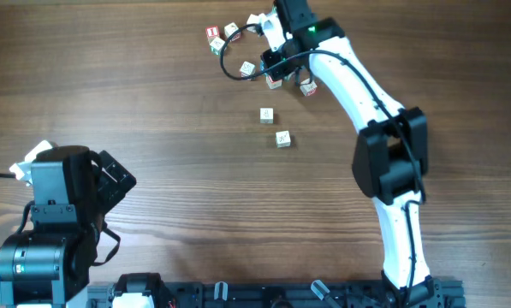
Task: Form a circle
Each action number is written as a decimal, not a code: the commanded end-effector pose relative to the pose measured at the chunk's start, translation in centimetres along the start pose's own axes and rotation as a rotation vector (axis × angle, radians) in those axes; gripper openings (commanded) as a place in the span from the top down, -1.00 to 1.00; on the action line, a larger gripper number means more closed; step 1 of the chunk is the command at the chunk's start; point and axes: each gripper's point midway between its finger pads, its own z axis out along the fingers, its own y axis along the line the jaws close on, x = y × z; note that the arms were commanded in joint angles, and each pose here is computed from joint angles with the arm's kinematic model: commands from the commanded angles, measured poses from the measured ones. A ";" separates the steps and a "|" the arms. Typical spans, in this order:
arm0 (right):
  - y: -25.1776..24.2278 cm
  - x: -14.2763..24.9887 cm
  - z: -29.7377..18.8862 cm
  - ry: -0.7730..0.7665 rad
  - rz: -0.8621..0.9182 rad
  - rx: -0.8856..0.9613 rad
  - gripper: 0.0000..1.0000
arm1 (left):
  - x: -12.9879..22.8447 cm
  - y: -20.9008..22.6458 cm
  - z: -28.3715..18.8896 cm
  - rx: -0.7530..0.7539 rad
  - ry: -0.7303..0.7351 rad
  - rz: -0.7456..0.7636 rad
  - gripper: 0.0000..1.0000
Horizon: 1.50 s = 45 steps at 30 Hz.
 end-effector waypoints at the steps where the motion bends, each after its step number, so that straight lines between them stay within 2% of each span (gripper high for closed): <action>1: 2.0 -0.8 -4.7 -0.024 0.084 -0.065 0.54 | -0.1 0.3 0.1 -0.015 -0.008 -0.014 -1.00; 5: 5.6 2.0 -6.0 0.091 0.110 -0.243 0.56 | -0.1 0.3 0.1 -0.015 -0.008 -0.014 -1.00; 15: 12.5 7.7 -6.6 0.343 0.019 -0.250 0.71 | -0.1 0.3 0.1 -0.015 -0.007 -0.014 -1.00; 21: 14.2 7.9 -4.5 0.315 -0.003 -0.022 0.67 | -0.1 0.3 0.1 -0.015 -0.007 -0.014 -1.00; 25: 14.5 8.7 -1.8 0.302 0.100 -0.005 0.67 | -0.1 0.3 0.1 -0.015 -0.008 -0.014 -1.00; 29: 14.1 10.2 0.5 0.308 0.113 0.010 0.67 | -0.1 0.3 0.1 -0.015 -0.007 -0.014 -1.00; 33: 11.7 11.4 2.6 0.286 0.138 0.133 0.51 | -0.1 0.3 0.1 -0.015 -0.007 -0.014 -1.00; 45: 10.7 12.3 3.4 0.283 0.200 0.176 0.51 | -0.1 0.3 0.1 -0.015 -0.007 -0.014 -1.00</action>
